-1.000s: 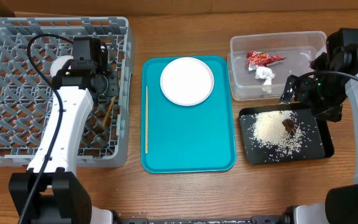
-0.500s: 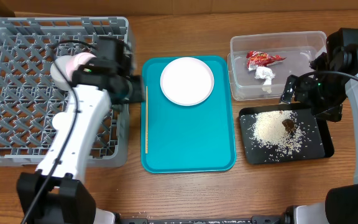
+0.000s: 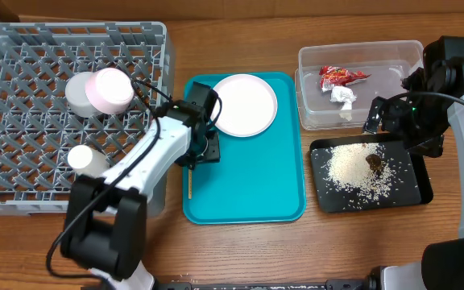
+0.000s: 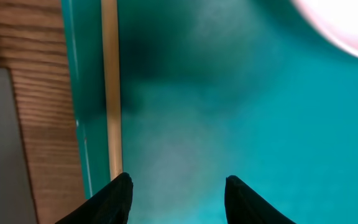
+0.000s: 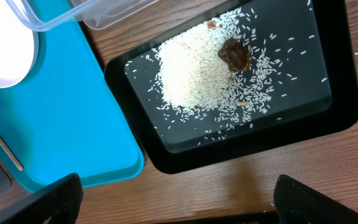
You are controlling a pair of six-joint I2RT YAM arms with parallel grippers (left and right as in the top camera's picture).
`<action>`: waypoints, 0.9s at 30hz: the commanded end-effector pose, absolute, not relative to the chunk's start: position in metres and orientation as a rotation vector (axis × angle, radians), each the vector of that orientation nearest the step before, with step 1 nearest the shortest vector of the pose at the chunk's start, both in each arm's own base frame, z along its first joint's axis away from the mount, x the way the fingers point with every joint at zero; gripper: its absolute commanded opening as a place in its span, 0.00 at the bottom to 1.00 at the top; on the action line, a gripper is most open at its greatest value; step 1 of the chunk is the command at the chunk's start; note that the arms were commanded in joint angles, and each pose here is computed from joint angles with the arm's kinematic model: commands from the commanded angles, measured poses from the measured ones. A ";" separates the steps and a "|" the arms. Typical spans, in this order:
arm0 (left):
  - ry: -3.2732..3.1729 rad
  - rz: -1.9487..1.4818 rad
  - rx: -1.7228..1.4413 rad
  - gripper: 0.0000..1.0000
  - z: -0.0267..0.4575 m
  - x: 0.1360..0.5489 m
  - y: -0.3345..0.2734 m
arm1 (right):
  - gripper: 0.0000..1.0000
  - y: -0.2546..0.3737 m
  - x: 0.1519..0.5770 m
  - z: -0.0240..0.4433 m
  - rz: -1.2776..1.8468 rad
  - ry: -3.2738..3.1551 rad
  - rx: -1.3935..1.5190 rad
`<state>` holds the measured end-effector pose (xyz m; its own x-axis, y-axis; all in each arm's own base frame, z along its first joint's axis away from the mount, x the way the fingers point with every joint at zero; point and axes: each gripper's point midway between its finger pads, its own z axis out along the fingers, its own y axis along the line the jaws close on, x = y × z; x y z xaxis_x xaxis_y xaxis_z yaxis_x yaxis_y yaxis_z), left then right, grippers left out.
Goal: Sort waste into correct bins and load items into the dishwasher
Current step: 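Grasp the second chopstick on the teal tray with the left gripper, then carry the second chopstick into the dish rack and release it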
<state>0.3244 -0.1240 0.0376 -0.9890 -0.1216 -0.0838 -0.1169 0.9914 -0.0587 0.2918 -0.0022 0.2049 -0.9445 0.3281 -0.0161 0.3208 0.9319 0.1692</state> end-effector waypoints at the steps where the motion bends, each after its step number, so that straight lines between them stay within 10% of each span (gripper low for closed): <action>1: 3.084 0.001 -0.233 0.49 0.017 0.321 -0.117 | 1.00 -0.003 0.295 0.215 0.248 3.002 0.513; 27: 3.068 0.099 -0.265 0.55 -0.002 0.316 -0.103 | 1.00 -0.003 0.294 0.215 0.248 3.005 0.514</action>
<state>0.3215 -0.1094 0.0058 -0.9847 -0.1576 -0.0737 -0.1602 0.9866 0.0314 0.2916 -0.0022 0.2049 -0.9445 0.3281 -0.0154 0.3210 0.9319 0.1690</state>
